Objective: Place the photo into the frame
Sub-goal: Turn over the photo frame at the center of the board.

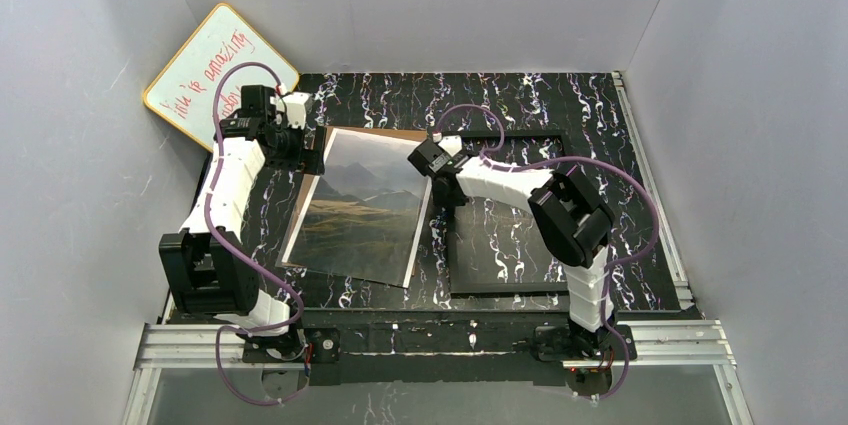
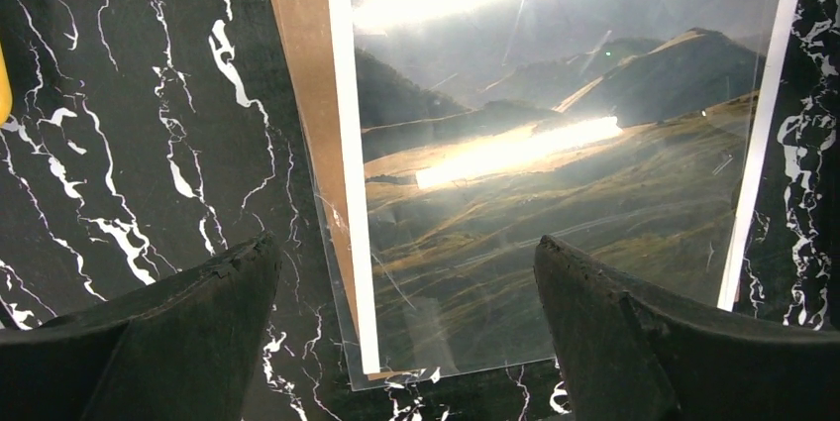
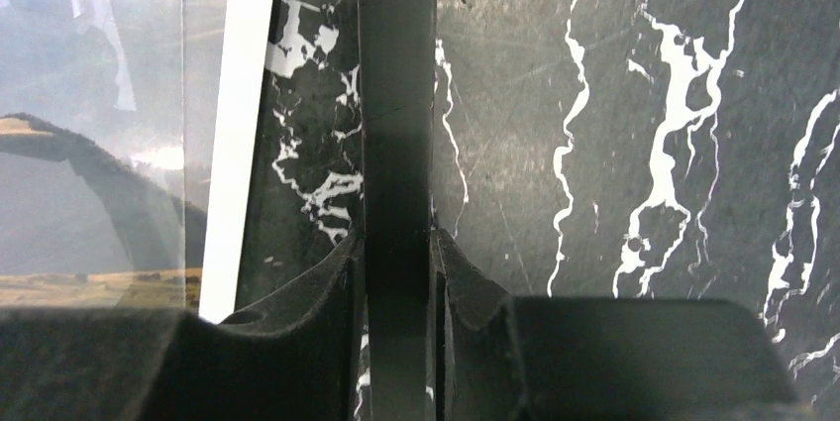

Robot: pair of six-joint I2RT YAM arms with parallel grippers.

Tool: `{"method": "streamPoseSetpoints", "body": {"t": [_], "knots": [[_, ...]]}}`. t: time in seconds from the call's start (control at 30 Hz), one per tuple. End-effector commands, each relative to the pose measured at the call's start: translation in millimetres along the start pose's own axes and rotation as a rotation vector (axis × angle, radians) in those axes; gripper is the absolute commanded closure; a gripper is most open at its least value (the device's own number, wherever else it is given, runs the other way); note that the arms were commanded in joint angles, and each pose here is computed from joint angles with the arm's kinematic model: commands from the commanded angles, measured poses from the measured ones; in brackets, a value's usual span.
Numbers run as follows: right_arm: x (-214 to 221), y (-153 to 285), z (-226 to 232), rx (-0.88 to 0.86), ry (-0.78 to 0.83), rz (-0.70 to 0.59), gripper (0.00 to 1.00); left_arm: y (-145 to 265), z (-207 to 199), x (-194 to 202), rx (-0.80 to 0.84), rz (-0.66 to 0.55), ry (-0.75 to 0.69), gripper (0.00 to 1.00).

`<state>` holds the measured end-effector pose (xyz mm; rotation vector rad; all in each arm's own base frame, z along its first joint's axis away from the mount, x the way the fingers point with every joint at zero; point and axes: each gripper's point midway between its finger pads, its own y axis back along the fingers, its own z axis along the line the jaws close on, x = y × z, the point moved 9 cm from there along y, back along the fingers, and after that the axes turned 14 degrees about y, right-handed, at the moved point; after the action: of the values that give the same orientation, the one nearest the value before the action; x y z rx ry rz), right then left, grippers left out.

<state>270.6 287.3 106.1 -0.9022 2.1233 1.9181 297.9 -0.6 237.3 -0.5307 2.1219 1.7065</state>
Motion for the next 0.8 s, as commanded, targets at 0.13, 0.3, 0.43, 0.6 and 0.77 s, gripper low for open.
{"method": "streamPoseSetpoints", "body": {"t": [0.13, 0.3, 0.43, 0.6, 0.77], "knots": [[-68, 93, 4, -0.184, -0.112, -0.138, 0.99, 11, -9, 3, 0.038, 0.038, -0.001, 0.02], [-98, 140, 16, -0.413, -0.104, -0.180, 0.99, 15, -13, 2, 0.055, 0.041, 0.001, 0.02], [-128, 197, 17, -0.593, -0.135, -0.270, 0.99, 18, -20, -1, 0.075, 0.038, -0.005, 0.02], [-147, 263, 7, -0.775, -0.216, -0.380, 0.99, 18, -33, -3, 0.118, 0.045, -0.006, 0.02], [-153, 302, -9, -0.981, -0.315, -0.446, 0.99, 18, -53, 2, 0.201, 0.057, -0.018, 0.02]]}}
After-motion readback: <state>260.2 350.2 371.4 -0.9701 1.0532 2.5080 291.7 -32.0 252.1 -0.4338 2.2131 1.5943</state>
